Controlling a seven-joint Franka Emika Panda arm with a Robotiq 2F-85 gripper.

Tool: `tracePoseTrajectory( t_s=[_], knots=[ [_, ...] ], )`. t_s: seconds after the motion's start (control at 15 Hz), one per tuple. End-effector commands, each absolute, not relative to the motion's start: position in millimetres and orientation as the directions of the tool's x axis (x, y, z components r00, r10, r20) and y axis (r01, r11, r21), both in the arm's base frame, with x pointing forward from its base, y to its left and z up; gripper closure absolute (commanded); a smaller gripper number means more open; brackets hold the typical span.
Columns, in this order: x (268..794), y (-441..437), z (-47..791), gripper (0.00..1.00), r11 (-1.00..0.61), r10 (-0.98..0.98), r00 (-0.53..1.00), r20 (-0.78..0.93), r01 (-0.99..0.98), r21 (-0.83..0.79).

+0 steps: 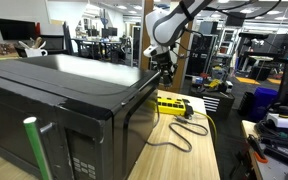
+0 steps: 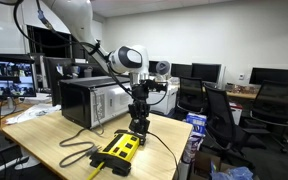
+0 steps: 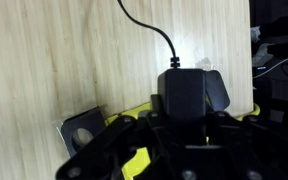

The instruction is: Pick up the black plug and plug it into the middle socket on the right side of the yellow extension cable

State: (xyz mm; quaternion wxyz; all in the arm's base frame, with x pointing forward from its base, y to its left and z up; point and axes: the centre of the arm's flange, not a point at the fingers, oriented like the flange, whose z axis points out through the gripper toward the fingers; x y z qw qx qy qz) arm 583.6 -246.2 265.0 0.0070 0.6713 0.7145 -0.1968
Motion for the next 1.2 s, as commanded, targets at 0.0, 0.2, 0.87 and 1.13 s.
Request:
tracePoseTrajectory(
  t_s=[0.0, 0.2, 0.87, 1.13],
  knots=[
    [556.1, -240.4, 272.1, 0.88, 0.109, 0.946, -0.169, -0.275, 0.969, -0.223],
    [549.4, -241.7, 274.4, 0.88, 0.158, 0.944, -0.204, -0.26, 0.969, -0.189],
    [540.6, -278.9, 272.1, 0.88, 0.37, 0.885, -0.403, -0.235, 0.913, -0.171],
    [534.3, -280.6, 270.3, 0.88, 0.442, 0.855, -0.473, -0.215, 0.879, -0.177]
  ],
)
